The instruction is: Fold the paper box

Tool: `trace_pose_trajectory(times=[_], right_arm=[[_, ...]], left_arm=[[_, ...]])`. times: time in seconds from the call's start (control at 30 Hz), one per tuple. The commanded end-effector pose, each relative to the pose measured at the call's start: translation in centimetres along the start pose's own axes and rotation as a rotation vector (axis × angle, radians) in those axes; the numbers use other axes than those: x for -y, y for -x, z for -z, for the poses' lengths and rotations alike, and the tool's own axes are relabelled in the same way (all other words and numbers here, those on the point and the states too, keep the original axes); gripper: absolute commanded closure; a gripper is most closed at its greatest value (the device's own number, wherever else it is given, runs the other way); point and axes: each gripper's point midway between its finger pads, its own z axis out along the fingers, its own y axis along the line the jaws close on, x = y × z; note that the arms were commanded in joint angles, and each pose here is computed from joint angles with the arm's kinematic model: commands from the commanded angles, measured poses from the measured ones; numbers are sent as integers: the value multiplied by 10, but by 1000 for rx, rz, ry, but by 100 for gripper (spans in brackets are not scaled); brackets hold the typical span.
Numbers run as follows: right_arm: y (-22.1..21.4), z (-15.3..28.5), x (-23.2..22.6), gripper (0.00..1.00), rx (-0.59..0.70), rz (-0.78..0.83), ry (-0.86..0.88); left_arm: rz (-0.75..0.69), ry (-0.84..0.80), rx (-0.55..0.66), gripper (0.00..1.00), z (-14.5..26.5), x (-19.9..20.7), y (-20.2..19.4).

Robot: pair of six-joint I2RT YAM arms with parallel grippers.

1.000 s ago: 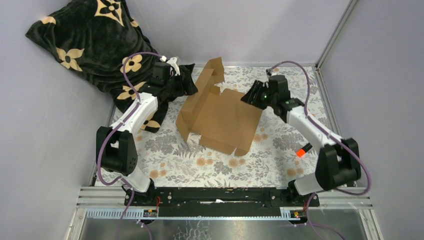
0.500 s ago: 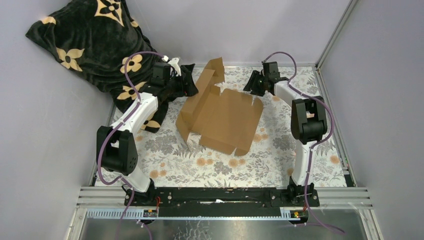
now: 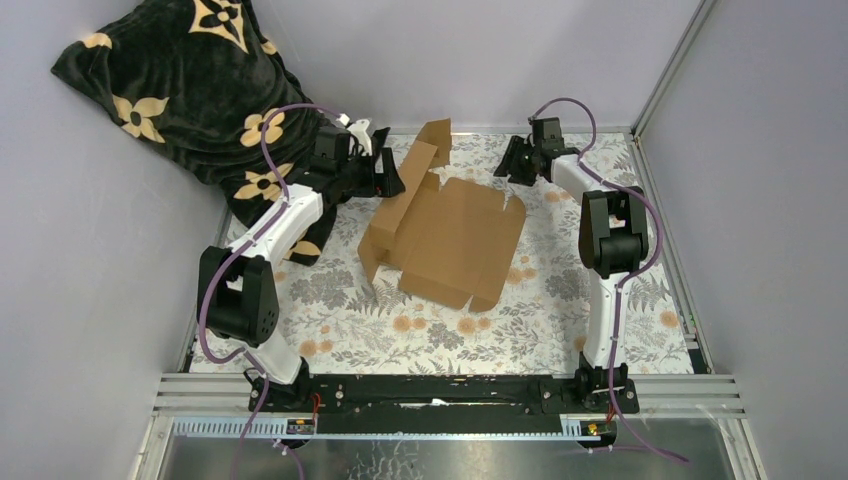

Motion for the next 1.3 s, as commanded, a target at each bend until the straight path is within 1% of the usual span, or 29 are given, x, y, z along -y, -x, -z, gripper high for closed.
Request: trace_pose_trajectory(times=[0.0, 0.3, 0.53, 0.63, 0.73, 0.8, 0.87, 1.03, 1.27], right_arm=[[-9, -5, 12, 46, -16, 7, -11], [-32, -9, 25, 46, -62, -6, -29], [-39, -3, 26, 47, -76, -13, -30], [-43, 0, 29, 47, -59, -7, -37], [-46, 1, 31, 48, -92, 4, -52], [-45, 4, 31, 48, -90, 13, -57], [-48, 7, 33, 50, -87, 16, -67], [-71, 14, 45, 61, -119, 13, -97], [-99, 32, 55, 62, -136, 27, -143]], left_arm=[[-26, 13, -41, 9, -3, -2, -7], [-44, 51, -49, 9, 2, -8, -8], [-43, 57, -51, 9, 1, -10, -7], [-44, 58, -53, 9, 1, -10, -8], [-45, 60, -56, 9, 1, -10, -9], [-43, 59, -58, 9, 1, -10, -10], [-42, 59, -58, 9, 1, -10, -10], [-37, 53, -59, 9, 1, -9, -10], [-25, 41, -59, 10, 2, -6, -11]])
